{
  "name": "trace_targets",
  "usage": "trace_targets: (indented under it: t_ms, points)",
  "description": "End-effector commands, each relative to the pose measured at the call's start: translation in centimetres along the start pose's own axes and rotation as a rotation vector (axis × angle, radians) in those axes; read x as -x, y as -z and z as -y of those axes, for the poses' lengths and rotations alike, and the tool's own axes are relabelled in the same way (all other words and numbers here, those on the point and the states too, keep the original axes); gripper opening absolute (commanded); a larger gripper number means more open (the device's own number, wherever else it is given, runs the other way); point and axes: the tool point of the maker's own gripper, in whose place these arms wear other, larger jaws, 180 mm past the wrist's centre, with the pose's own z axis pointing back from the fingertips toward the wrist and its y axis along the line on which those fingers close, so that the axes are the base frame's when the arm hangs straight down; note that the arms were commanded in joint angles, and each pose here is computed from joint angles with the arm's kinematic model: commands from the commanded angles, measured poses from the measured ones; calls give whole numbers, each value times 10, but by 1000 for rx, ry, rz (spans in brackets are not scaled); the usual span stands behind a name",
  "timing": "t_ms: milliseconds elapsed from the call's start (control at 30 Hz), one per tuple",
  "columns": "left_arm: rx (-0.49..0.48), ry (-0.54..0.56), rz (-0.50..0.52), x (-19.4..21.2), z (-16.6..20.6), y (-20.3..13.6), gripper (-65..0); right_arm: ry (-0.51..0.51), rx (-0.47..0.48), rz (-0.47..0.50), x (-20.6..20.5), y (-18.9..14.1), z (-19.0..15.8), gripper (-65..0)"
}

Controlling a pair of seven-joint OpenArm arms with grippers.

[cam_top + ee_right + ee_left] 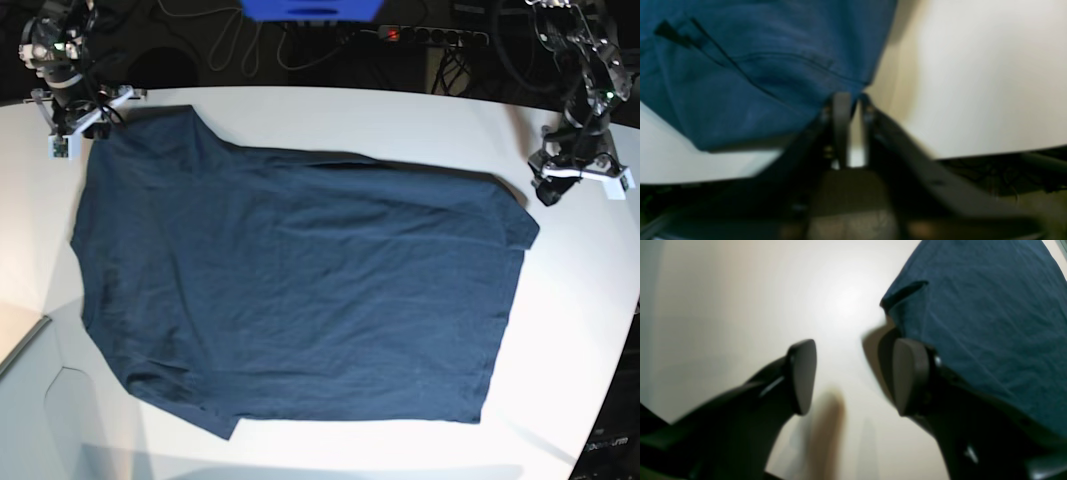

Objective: Layout the t-shirt on the table in an organized manner, then fold the t-shirt properly
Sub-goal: 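Pull the shirt's collar corner outward with the right gripper, then grasp the shirt's side edge with the left gripper and pull outward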

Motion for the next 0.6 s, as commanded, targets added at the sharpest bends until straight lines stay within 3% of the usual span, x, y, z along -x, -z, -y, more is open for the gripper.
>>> trace_targets:
  t_ms: [0, 67, 167, 333, 567]
  points:
    - [13, 8, 41, -13, 3, -2, -267, -11, 2, 44, -12, -3, 3, -462]
    - [10, 7, 33, -8, 1, -4, -206, -10, 14, 53, -15, -5, 7, -375]
    - [8, 8, 33, -8, 1, -5, -132, 24, 66, 94, -26, -15, 19, -305]
    - [29, 8, 42, -13, 11, 1, -123, 35, 101, 167, -49, -30, 21, -299]
    - [108, 30, 46, -21, 52, 19, -123, 42, 85, 160, -46, -30, 12, -299]
